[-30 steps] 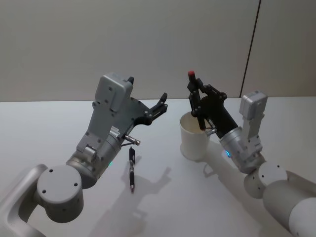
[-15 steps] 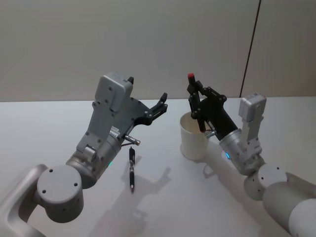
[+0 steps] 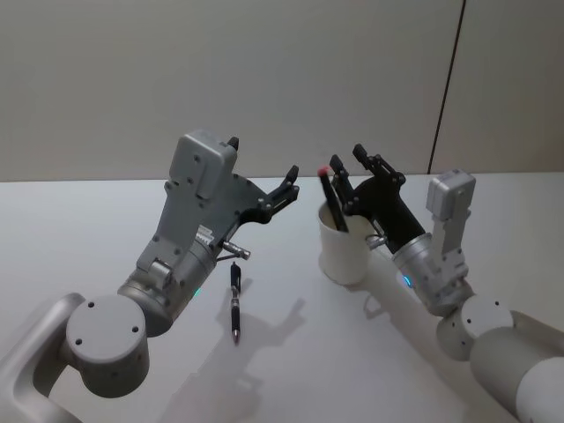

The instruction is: Place the pen into the pen holder.

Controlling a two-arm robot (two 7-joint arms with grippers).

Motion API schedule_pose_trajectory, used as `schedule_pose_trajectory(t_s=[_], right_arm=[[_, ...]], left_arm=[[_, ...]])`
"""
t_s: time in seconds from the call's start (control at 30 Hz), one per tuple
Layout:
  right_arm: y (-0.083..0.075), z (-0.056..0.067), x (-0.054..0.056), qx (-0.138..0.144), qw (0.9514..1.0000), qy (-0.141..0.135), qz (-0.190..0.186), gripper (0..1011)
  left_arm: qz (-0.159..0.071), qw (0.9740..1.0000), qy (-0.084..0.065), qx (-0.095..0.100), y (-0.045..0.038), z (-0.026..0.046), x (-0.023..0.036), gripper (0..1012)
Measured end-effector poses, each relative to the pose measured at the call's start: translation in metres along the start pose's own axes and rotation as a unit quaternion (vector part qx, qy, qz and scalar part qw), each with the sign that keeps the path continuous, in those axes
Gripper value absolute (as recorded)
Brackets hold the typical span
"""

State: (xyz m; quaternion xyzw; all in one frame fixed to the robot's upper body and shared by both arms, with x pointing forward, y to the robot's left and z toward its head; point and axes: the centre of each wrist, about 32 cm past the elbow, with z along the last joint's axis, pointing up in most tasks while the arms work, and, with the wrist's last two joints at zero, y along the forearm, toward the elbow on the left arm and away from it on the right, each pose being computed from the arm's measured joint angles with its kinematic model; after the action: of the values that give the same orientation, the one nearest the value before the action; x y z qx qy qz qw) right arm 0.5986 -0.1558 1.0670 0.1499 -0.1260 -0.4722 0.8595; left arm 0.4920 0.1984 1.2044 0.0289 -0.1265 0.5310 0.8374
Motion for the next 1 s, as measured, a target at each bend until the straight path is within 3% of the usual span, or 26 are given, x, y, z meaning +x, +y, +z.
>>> schedule_pose_trajectory(t_s=[0.1, 0.63, 1.0], right_arm=[[-0.001, 0.000, 0.000, -0.001, 1.0000, 0.000, 0.000, 465], [-0.005, -0.001, 0.004, -0.002, 1.0000, 0.000, -0.005, 972], [-0.003, 0.003, 0.013, -0.006, 0.9999, 0.008, -0.010, 1001]], left_arm=[[0.000, 1.0000, 0.000, 0.000, 0.0000, 0.0000, 0.0000, 1003], [0.000, 1.0000, 0.000, 0.000, 0.0000, 0.0000, 0.0000, 1003], [0.000, 1.0000, 0.000, 0.000, 0.0000, 0.0000, 0.0000, 1003]])
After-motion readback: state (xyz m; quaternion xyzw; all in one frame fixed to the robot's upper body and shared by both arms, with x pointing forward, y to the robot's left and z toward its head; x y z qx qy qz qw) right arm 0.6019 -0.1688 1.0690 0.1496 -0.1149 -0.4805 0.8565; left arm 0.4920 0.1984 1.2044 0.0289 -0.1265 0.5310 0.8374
